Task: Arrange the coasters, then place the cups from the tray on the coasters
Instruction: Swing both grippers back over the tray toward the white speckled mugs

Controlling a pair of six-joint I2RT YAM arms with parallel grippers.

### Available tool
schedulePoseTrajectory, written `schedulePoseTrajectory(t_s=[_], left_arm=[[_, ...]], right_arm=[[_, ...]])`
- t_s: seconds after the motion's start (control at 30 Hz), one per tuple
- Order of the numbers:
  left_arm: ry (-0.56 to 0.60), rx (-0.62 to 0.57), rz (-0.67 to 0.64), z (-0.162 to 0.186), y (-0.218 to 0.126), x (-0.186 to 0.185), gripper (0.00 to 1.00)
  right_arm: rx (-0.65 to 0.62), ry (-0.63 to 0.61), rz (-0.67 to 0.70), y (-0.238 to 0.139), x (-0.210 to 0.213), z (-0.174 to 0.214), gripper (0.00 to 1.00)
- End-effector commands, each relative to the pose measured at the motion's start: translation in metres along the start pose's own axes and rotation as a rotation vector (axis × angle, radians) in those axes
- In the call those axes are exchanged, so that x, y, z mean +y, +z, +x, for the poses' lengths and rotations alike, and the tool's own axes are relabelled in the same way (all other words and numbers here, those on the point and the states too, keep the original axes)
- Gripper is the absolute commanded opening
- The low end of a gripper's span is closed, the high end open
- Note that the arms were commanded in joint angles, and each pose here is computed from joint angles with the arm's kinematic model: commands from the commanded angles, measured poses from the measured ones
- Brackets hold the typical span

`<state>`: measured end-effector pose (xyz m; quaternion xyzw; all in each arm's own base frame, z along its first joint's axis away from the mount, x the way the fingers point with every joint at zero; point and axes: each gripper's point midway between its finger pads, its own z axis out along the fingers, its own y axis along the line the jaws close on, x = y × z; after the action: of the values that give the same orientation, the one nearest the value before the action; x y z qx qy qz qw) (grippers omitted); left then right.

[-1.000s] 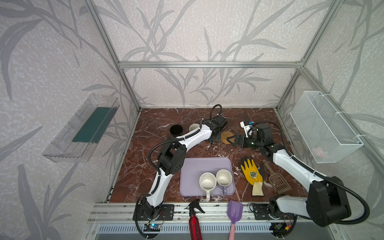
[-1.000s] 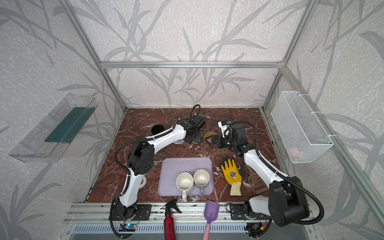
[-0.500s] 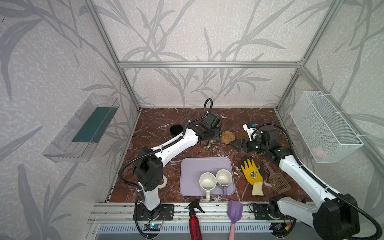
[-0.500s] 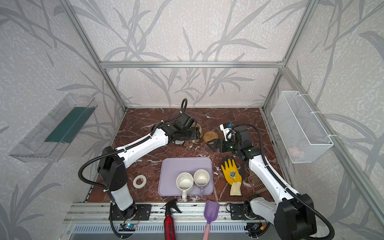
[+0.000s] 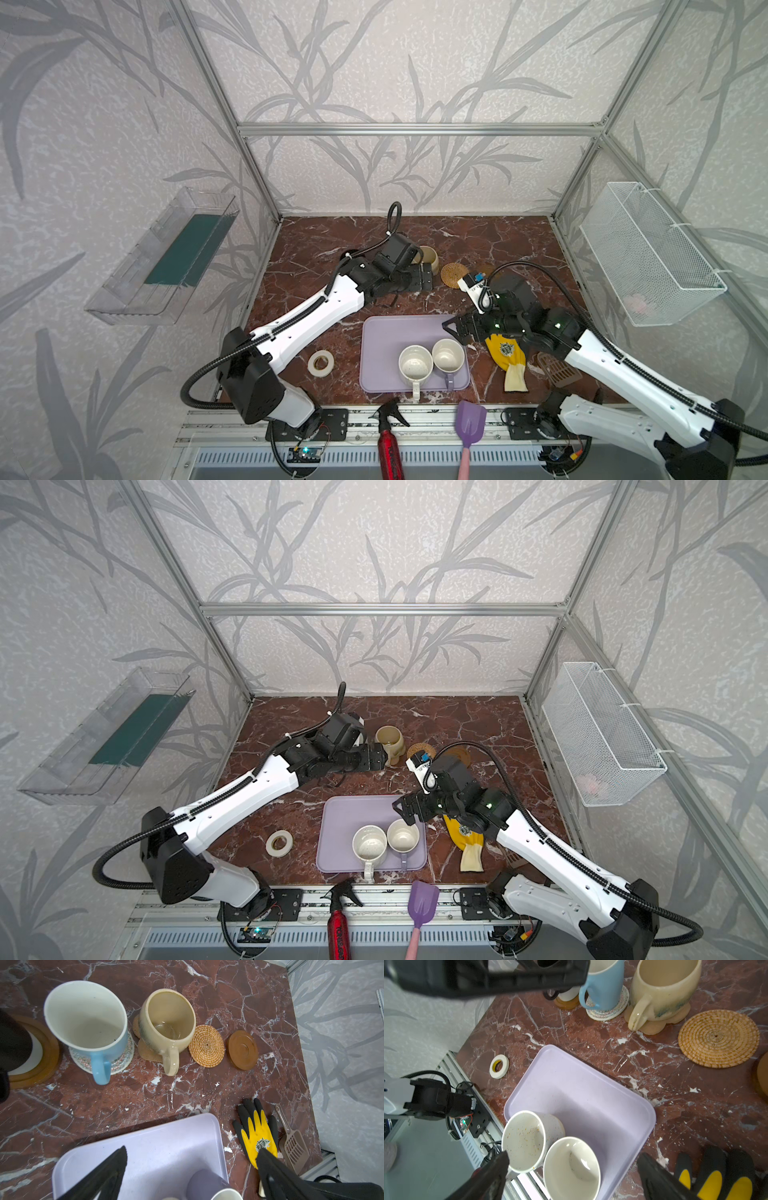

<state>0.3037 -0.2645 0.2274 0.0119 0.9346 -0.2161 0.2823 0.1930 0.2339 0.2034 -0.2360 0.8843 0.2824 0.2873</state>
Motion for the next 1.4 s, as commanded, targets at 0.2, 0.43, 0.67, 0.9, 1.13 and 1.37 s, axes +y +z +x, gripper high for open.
schedulePoseTrajectory(t_s=[0.2,0.43,0.67,0.9,1.13,1.37], left_arm=[[-0.017,0.109,0.037,0.052,-0.030,0.025,0.99],[-0.070,0.185,0.081,0.084,-0.031,0.032,0.97],[-0.124,0.196,0.021,0.103,-0.033,0.056,0.97],[-0.163,0.196,0.026,0.113,-0.031,0.063,0.97],[-0.164,0.197,-0.007,0.120,-0.037,0.074,0.97],[-0.208,0.197,-0.007,0.133,-0.035,0.084,0.97]], right_arm=[[0.084,-0.042,0.077,0.004,0.025,0.039,0.77],[0.151,-0.124,0.046,0.018,0.063,0.074,0.62],[0.188,-0.221,0.071,0.026,0.088,0.100,0.54],[0.256,-0.218,0.014,0.047,0.107,0.119,0.50],[0.305,-0.239,-0.001,0.061,0.118,0.127,0.47],[0.363,-0.237,0.016,0.082,0.122,0.139,0.57]])
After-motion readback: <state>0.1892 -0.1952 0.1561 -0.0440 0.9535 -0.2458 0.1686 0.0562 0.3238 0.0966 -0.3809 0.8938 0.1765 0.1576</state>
